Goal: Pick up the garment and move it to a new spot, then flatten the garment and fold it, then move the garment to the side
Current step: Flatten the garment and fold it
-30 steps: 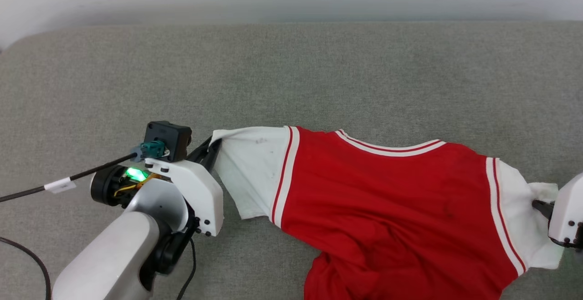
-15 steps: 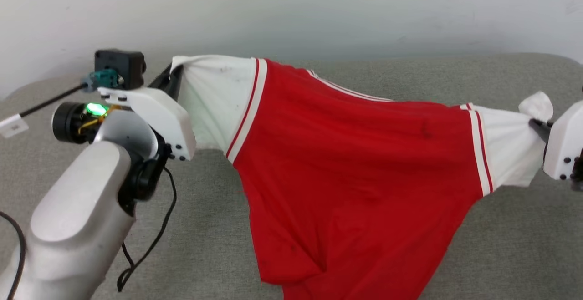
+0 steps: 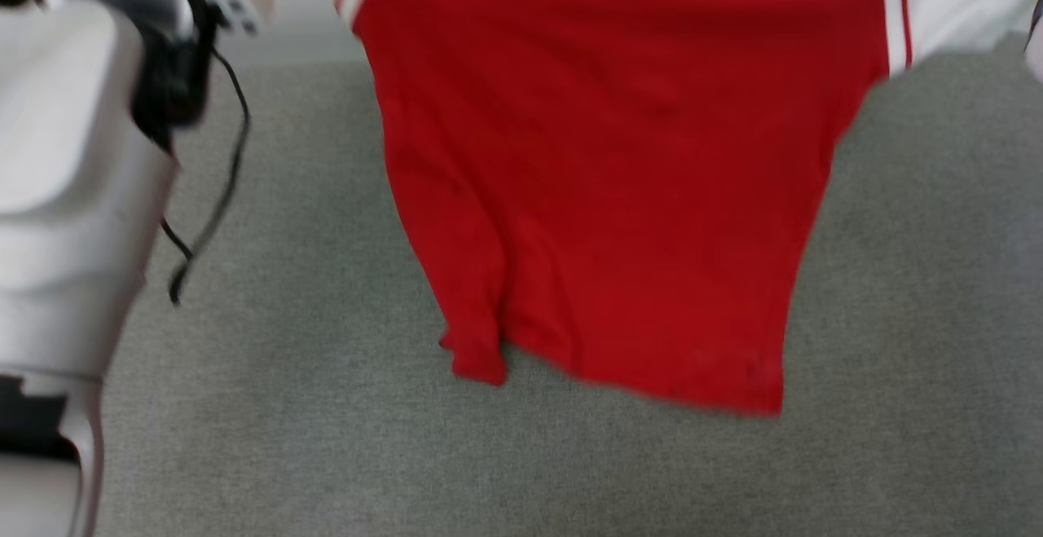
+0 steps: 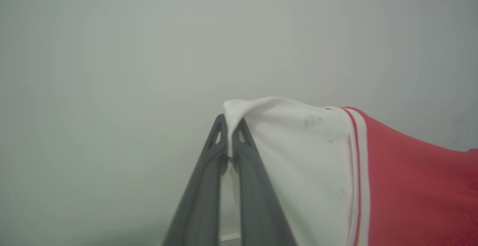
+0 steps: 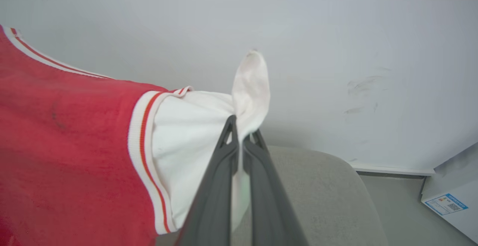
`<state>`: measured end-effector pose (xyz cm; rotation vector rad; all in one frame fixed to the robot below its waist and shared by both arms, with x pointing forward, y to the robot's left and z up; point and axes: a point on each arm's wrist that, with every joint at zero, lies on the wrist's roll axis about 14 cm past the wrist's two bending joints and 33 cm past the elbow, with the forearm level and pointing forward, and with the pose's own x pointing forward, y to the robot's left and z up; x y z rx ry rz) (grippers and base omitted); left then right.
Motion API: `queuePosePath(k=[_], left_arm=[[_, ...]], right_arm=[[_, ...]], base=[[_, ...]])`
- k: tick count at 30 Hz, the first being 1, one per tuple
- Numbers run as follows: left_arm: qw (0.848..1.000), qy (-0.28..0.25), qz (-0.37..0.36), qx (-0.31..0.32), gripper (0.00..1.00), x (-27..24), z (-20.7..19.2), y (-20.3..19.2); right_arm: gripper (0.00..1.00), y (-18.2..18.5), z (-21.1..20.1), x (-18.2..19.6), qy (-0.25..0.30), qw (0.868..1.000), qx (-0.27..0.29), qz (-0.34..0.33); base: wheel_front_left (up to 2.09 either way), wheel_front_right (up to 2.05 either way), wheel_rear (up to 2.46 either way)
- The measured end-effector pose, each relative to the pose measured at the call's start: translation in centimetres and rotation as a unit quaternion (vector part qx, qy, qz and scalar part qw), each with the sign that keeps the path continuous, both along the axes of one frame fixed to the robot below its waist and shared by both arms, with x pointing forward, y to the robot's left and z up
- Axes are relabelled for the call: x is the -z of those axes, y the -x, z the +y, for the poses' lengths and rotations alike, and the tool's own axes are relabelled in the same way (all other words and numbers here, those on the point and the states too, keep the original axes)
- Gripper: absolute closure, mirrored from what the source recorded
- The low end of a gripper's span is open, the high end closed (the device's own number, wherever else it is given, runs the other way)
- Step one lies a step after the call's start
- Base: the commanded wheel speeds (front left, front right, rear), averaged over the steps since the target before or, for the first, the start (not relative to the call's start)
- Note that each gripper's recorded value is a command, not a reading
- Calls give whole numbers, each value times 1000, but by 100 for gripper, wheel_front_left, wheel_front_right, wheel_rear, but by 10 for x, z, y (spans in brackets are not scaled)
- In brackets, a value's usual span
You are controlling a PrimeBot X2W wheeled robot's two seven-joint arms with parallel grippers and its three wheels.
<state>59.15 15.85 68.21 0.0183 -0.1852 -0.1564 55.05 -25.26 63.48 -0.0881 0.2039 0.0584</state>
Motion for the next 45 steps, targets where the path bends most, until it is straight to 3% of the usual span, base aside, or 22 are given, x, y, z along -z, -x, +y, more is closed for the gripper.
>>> queuePosePath(k=[11, 19, 34, 40, 45], left_arm=[[990, 0, -139, -16, 100, -74, 11, -60], [984, 7, -179, -21, 100, -85, 17, -92], [998, 29, -52, -23, 100, 59, 22, -144], [999, 47, -7, -19, 100, 96, 24, -128], [997, 61, 34, -22, 100, 128, 32, -95]], right_arm=[[100, -76, 16, -84, 55, 984, -18, -167], [100, -111, 28, -106, 86, 969, -36, -228], [100, -166, 49, 17, 80, 985, -71, -132], [100, -152, 52, 47, 57, 990, -79, -98], [100, -120, 49, 80, 34, 994, -86, -62]], base=[[0, 0, 0], [0, 0, 0], [0, 0, 0], [0, 0, 0], [0, 0, 0]])
